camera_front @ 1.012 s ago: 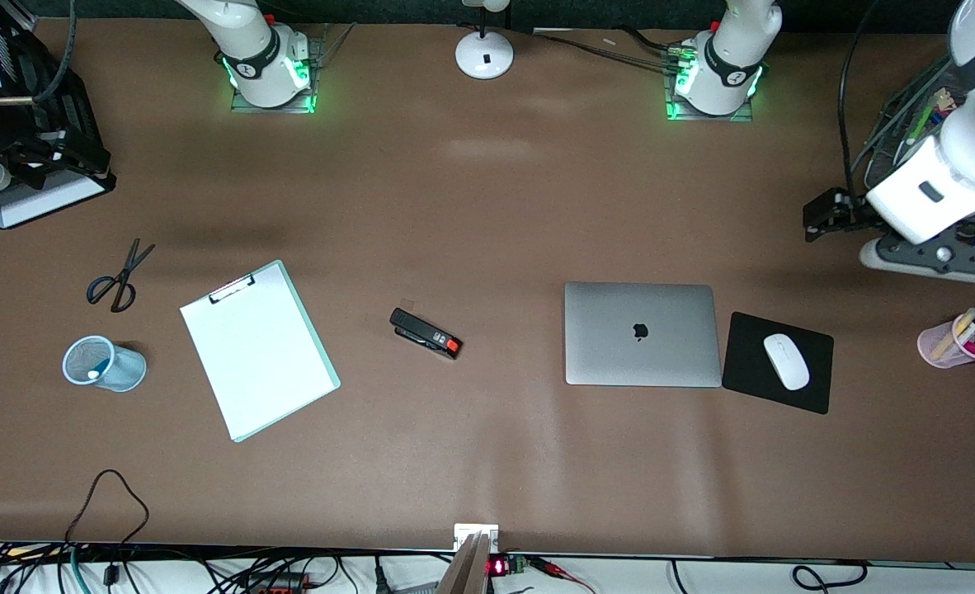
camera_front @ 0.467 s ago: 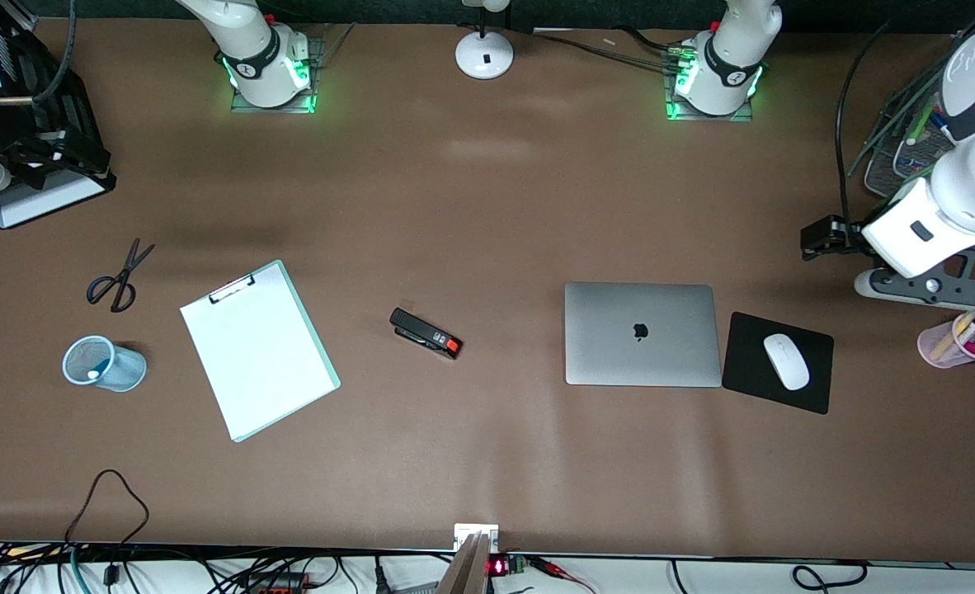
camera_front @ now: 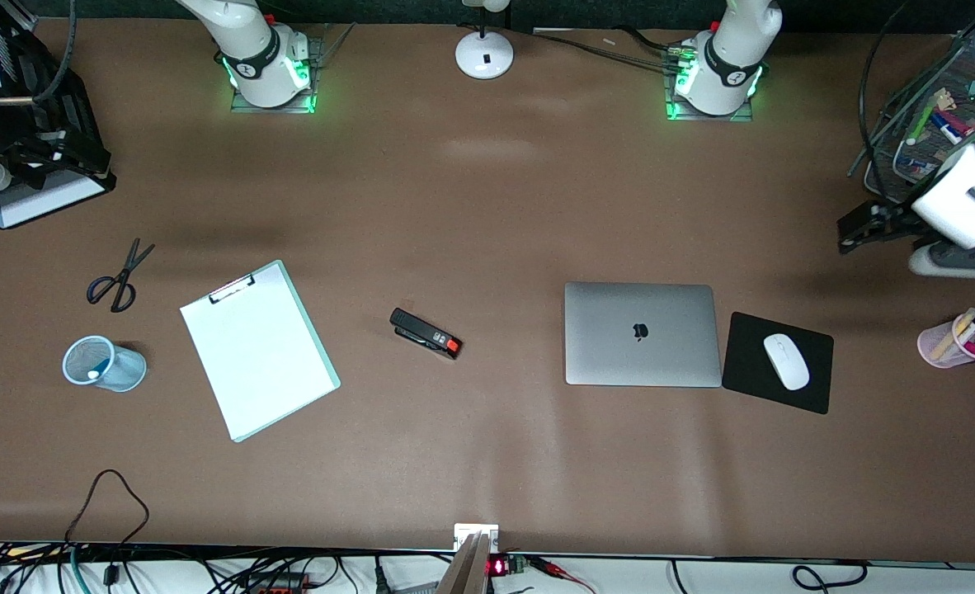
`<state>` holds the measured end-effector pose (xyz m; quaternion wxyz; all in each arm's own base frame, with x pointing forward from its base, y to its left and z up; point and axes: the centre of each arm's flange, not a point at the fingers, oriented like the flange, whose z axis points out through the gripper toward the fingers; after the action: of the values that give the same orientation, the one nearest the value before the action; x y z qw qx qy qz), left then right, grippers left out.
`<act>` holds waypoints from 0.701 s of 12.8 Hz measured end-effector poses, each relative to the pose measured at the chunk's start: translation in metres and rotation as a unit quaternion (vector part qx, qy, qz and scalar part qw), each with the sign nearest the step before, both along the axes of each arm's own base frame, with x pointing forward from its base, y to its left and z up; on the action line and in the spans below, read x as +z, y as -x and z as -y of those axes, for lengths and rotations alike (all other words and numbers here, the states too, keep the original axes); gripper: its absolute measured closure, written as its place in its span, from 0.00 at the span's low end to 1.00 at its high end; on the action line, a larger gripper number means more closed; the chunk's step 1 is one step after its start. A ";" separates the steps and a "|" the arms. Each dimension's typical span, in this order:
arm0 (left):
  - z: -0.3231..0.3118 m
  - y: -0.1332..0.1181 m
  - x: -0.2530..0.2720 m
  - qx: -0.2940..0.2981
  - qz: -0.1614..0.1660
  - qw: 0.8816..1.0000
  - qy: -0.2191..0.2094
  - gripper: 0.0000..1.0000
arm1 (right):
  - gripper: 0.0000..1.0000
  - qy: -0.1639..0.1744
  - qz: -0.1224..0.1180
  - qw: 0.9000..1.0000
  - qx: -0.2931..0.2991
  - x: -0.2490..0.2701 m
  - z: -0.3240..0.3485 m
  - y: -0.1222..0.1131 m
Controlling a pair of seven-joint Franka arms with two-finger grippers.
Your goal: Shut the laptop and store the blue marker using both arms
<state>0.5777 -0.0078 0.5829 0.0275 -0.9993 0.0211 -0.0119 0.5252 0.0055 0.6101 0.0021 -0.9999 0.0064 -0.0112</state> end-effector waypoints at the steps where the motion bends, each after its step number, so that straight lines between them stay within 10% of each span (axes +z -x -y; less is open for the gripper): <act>1: -0.001 0.007 0.003 0.001 0.003 1.000 0.000 0.00 | 0.00 0.000 0.000 1.000 0.000 0.000 0.000 0.000; 9: 0.003 0.028 -0.001 -0.002 0.012 1.000 -0.002 0.00 | 0.00 0.000 -0.001 1.000 0.000 -0.001 0.000 0.000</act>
<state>0.5498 -0.0109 0.5822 0.0294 -0.9990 0.0229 -0.0241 0.5255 0.0055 0.6095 0.0021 -0.9999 0.0064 -0.0107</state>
